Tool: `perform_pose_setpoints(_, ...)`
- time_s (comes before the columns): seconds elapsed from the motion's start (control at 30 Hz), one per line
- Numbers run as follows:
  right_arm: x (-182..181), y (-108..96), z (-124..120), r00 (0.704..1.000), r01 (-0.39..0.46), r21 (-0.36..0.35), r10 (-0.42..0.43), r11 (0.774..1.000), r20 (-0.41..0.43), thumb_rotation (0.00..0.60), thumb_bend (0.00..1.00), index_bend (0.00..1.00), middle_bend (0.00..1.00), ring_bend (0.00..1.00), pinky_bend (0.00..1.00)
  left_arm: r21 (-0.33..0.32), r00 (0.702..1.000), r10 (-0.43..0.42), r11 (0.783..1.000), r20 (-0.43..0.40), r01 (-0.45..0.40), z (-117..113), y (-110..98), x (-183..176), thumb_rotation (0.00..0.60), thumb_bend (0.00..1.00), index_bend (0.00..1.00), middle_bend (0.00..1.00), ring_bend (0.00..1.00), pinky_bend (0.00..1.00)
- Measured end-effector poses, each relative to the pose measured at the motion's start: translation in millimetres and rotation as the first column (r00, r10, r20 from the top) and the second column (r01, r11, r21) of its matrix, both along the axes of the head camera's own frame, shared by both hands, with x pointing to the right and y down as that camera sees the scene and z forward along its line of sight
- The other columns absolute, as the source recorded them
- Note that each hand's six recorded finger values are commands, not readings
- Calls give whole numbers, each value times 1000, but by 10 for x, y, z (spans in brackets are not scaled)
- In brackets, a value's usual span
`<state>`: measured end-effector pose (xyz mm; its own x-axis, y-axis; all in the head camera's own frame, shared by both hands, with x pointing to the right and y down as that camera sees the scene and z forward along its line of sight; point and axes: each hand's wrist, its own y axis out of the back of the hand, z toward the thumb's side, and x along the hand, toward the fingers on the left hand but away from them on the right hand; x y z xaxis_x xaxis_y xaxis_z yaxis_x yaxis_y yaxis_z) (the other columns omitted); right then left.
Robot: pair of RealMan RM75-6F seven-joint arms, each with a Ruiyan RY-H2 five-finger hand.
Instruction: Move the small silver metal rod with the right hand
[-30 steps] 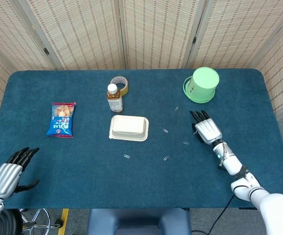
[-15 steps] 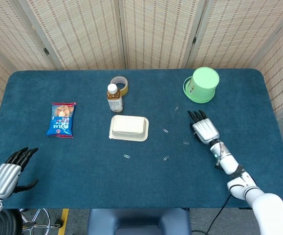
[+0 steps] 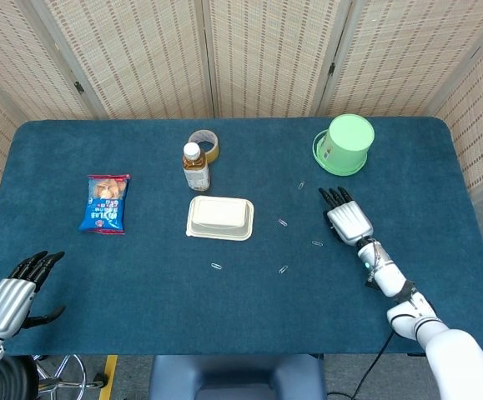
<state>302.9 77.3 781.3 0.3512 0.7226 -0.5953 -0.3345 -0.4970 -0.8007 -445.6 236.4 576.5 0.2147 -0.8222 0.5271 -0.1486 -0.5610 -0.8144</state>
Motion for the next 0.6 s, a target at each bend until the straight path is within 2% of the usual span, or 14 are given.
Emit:
perform_pose_setpoints(0.37, 6, -22, -38, 1000, 6, 24, -6, 1000, 6, 600, 456, 703, 3, 0, 0, 1, 1000, 3, 1000, 2, -3, -1, 1, 1, 600, 287, 0, 172, 103, 175)
perform_pose_setpoints(0.6, -27, -56, -137, 999, 17, 62, -20, 998, 40, 600, 458, 729, 20, 1, 0, 1, 1000, 5, 1000, 4, -5, 0, 4, 7, 600, 286, 0, 172, 104, 175)
